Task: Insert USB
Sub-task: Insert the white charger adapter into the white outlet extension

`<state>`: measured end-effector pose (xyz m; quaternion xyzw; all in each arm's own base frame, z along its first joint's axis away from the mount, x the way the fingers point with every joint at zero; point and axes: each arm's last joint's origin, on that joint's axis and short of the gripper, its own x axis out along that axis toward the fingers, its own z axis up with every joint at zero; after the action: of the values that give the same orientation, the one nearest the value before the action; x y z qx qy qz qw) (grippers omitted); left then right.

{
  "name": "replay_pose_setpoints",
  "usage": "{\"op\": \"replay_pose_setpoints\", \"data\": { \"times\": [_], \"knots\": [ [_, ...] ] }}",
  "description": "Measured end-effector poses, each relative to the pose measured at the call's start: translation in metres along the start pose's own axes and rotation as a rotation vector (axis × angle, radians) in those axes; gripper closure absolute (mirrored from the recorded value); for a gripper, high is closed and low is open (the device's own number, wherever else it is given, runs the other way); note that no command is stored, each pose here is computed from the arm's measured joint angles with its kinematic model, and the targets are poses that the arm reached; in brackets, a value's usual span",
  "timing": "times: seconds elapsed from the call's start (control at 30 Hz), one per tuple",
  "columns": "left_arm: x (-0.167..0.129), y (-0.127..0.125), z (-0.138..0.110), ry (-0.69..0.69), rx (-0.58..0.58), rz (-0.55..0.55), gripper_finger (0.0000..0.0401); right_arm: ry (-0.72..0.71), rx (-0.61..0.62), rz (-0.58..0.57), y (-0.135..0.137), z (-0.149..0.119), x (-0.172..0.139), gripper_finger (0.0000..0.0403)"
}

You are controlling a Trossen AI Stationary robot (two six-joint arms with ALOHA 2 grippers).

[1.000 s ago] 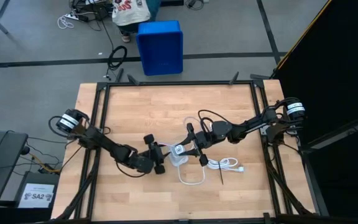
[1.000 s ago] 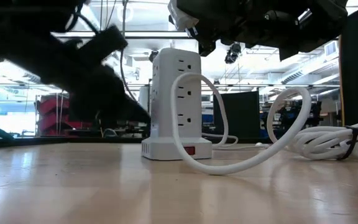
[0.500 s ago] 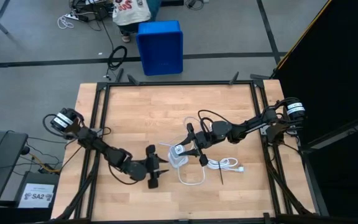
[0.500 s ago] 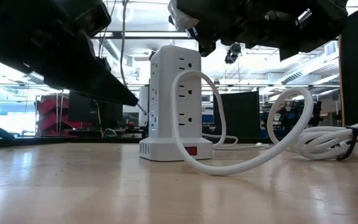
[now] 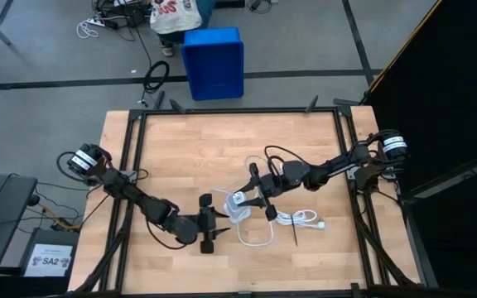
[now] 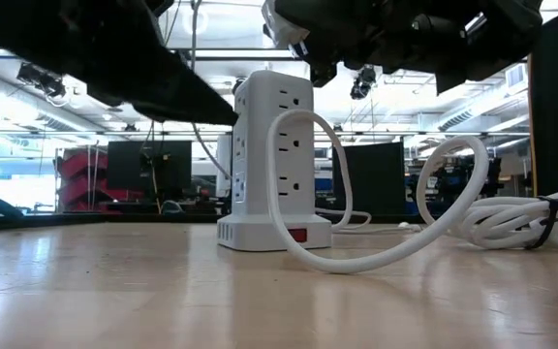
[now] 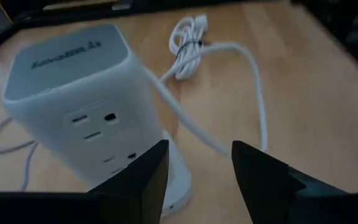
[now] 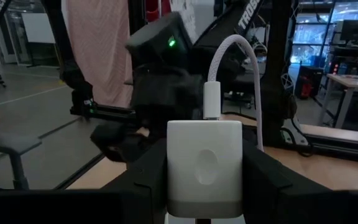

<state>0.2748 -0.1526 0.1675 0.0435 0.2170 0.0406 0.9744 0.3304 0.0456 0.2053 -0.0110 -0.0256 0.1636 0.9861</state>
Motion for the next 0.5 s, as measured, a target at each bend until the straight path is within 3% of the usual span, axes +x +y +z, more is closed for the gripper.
{"op": "replay_pose_setpoints", "data": {
  "times": [0.17, 0.37, 0.5],
  "knots": [
    [0.003, -0.007, 0.013, 0.08, 0.171, 0.009, 0.0238, -0.041, -0.047, 0.024, 0.009, 0.015, -0.003, 0.029],
    [0.015, -0.027, 0.027, 0.068, 0.577, 0.027, 0.0238, -0.046, -0.085, 0.001, 0.014, 0.029, -0.008, 0.029],
    [0.028, -0.035, 0.028, 0.101, 0.776, 0.067, 0.0238, -0.034, -0.099, 0.004, 0.019, 0.031, -0.009, 0.029]
  ]
}}
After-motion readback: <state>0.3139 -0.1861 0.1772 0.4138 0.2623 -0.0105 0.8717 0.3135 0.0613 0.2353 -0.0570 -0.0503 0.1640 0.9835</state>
